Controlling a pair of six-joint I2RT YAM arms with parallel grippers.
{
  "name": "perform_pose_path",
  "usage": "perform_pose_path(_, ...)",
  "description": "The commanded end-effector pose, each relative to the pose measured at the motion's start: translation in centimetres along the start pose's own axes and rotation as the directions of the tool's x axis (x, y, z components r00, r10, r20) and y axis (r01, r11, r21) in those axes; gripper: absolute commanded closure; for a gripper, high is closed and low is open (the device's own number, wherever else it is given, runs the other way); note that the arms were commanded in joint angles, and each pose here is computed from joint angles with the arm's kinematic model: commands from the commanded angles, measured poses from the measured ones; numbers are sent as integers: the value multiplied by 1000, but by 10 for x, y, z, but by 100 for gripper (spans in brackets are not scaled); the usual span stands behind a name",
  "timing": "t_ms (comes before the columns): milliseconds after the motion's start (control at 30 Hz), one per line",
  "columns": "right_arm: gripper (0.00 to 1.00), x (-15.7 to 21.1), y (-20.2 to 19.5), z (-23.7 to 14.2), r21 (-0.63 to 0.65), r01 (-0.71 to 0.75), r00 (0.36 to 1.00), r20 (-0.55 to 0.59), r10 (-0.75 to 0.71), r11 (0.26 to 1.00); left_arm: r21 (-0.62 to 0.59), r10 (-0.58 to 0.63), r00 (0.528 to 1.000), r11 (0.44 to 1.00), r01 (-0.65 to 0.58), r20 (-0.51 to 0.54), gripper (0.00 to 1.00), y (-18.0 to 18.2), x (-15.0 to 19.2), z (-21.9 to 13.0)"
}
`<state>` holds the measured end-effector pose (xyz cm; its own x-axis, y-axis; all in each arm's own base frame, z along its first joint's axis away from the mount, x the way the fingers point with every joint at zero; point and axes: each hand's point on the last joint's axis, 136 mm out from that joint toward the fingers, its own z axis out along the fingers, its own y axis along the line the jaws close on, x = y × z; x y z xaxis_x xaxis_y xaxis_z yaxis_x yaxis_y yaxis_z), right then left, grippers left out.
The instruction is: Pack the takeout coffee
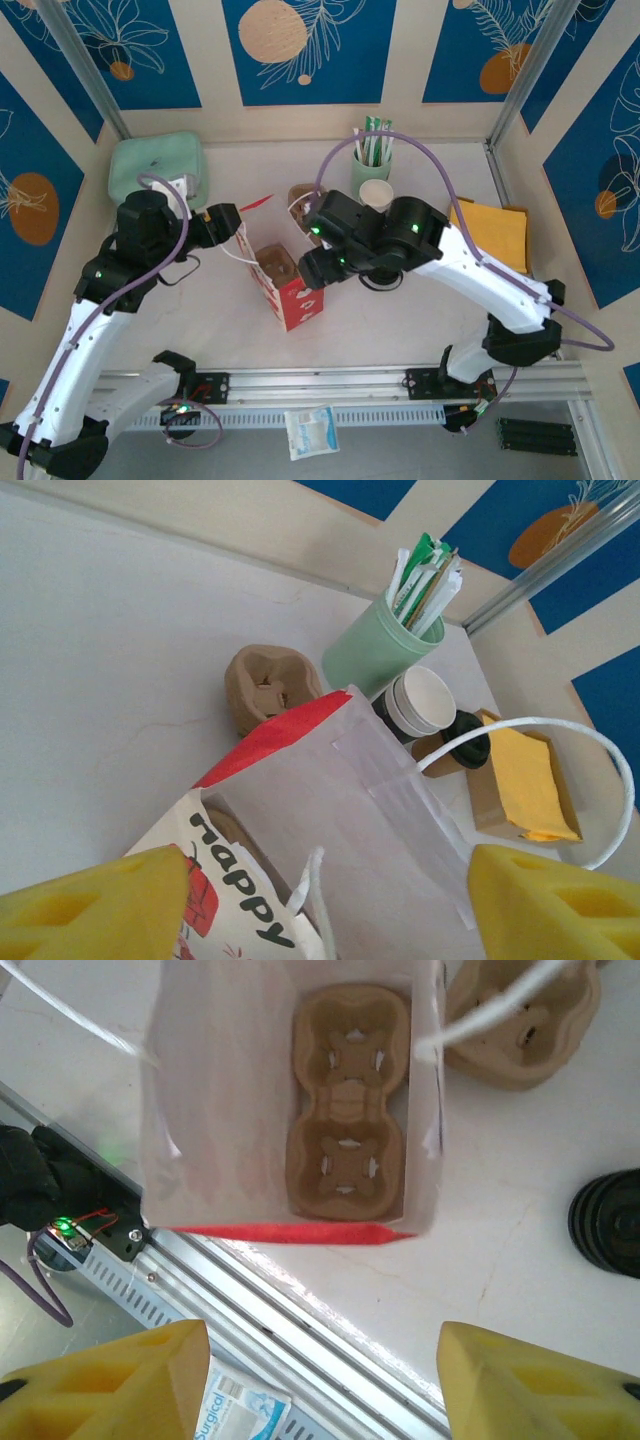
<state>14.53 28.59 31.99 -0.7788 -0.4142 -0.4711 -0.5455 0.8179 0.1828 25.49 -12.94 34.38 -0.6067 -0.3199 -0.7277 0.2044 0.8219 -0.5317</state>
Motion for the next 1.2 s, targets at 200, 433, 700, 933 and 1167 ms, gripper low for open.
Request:
perform_pose_path(200, 38, 50, -8, 41, -81, -145, 989, -44, 142, 986, 20, 51, 997, 998, -52, 61, 0, -16, -27, -14)
perform_pose_path(433, 38, 87, -14, 99, -110, -230, 973, -54, 225, 967, 26, 57, 995, 998, -60, 85, 1, -22, -38, -19)
perform_pose_path(700, 38, 90, -8, 144, -123, -246, 969, -2, 248, 961, 32, 46, 994, 998, -50, 97, 1, -25, -41, -24)
perform_pose_path(933, 38, 66, 2, 165, -98, -216, 976, 17, 219, 971, 37, 37, 994, 998, -41, 101, 1, -26, -42, -26)
perform_pose_path(1167, 38, 53, 4, 180, -82, -218, 976, 5, 219, 973, 44, 28, 995, 998, -33, 96, 1, -26, -40, -26)
